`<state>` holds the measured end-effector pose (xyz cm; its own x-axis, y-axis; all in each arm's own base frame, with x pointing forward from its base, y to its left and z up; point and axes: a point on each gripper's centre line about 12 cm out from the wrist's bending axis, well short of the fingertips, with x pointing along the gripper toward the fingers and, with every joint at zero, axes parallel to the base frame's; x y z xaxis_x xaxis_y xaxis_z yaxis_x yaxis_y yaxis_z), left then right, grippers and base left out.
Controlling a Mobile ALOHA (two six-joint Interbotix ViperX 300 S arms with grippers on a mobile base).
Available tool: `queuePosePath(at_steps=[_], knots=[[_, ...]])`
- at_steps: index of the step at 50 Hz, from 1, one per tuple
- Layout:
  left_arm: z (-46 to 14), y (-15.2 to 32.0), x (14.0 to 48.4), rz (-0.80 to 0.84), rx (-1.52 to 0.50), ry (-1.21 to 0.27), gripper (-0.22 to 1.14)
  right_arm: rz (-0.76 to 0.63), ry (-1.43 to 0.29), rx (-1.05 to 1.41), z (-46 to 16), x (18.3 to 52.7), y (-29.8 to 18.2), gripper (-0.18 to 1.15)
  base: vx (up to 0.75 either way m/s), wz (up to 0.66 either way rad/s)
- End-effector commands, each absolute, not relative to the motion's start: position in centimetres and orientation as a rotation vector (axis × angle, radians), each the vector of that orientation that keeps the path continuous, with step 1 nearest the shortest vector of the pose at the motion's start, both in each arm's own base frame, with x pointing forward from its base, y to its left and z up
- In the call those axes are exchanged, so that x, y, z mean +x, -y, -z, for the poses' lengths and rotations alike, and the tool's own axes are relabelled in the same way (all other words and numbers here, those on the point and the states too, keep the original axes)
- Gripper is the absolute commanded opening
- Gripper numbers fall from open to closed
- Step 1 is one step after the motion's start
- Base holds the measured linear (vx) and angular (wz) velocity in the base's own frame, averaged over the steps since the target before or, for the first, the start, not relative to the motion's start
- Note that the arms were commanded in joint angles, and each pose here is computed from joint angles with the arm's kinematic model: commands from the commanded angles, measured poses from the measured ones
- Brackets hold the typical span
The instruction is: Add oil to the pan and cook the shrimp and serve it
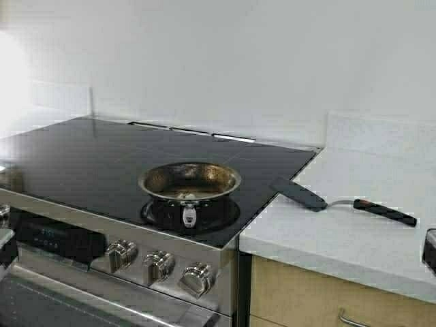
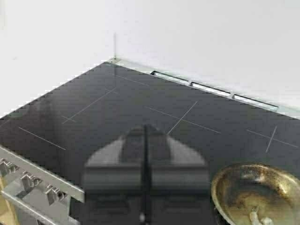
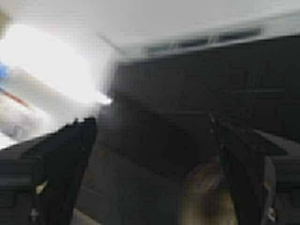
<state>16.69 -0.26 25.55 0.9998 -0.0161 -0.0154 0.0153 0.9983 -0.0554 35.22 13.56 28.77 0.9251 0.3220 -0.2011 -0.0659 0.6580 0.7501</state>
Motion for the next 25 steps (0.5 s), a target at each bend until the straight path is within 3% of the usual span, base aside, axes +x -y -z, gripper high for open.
queuePosePath(at_steps=[1,11,25], knots=[[-26.2,0.3,16.7,0.016,-0.057,0.007,0.03,-0.138,-0.279,0.952,-25.3,34.5,-12.5,1.02,0.00,0.00],[-26.2,0.3,16.7,0.016,-0.057,0.007,0.03,0.015,-0.391,1.030,-17.9,32.7,-12.6,1.02,0.00,0.00],[-26.2,0.3,16.7,0.016,-0.057,0.006,0.03,0.323,-0.341,1.169,-10.6,30.7,-15.2,1.02,0.00,0.00]])
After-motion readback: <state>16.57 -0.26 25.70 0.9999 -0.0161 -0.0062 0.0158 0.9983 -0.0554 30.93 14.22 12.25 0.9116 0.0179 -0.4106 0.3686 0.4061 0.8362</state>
